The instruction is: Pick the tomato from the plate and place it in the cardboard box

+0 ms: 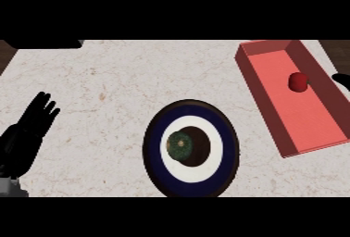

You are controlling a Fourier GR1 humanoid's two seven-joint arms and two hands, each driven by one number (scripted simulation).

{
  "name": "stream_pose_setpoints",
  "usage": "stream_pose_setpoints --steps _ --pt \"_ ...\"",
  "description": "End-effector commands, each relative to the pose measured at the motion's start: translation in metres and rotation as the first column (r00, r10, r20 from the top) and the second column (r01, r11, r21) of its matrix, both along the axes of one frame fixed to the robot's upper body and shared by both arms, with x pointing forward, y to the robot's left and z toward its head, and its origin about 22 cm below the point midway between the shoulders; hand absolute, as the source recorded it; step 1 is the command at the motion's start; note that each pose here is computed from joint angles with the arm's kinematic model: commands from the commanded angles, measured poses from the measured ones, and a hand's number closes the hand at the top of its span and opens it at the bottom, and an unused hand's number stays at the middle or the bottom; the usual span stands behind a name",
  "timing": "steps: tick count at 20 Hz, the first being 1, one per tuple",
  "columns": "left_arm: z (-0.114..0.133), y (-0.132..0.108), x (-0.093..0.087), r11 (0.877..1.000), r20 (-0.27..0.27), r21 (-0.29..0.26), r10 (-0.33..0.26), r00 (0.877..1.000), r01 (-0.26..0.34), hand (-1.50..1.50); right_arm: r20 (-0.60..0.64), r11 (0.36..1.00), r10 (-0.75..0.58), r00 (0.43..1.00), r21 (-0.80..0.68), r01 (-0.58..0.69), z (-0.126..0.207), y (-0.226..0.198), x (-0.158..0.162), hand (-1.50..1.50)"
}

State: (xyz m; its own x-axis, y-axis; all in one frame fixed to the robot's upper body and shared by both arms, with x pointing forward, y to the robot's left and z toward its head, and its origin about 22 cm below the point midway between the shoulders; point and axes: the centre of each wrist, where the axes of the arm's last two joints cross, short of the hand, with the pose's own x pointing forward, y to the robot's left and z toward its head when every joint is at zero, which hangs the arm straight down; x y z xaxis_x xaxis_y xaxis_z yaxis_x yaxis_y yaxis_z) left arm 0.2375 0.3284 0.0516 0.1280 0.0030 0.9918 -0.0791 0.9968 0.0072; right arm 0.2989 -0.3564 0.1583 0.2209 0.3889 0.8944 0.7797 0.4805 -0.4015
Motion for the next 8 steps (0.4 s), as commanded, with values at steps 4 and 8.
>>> stream_pose_setpoints --steps 4,8 --pt "-0.009 -0.015 0.01 1.0 -0.007 -0.006 -0.001 1.0 0.001 0.0 0.026 0.999 0.027 0.999 -0.022 -0.027 -0.001 -0.032 -0.047 -1.5" --pt "0.002 -0.015 0.009 1.0 0.014 -0.003 0.014 1.0 -0.014 0.0 0.005 0.999 0.032 0.999 -0.032 -0.032 0.001 -0.05 -0.073 -1.5"
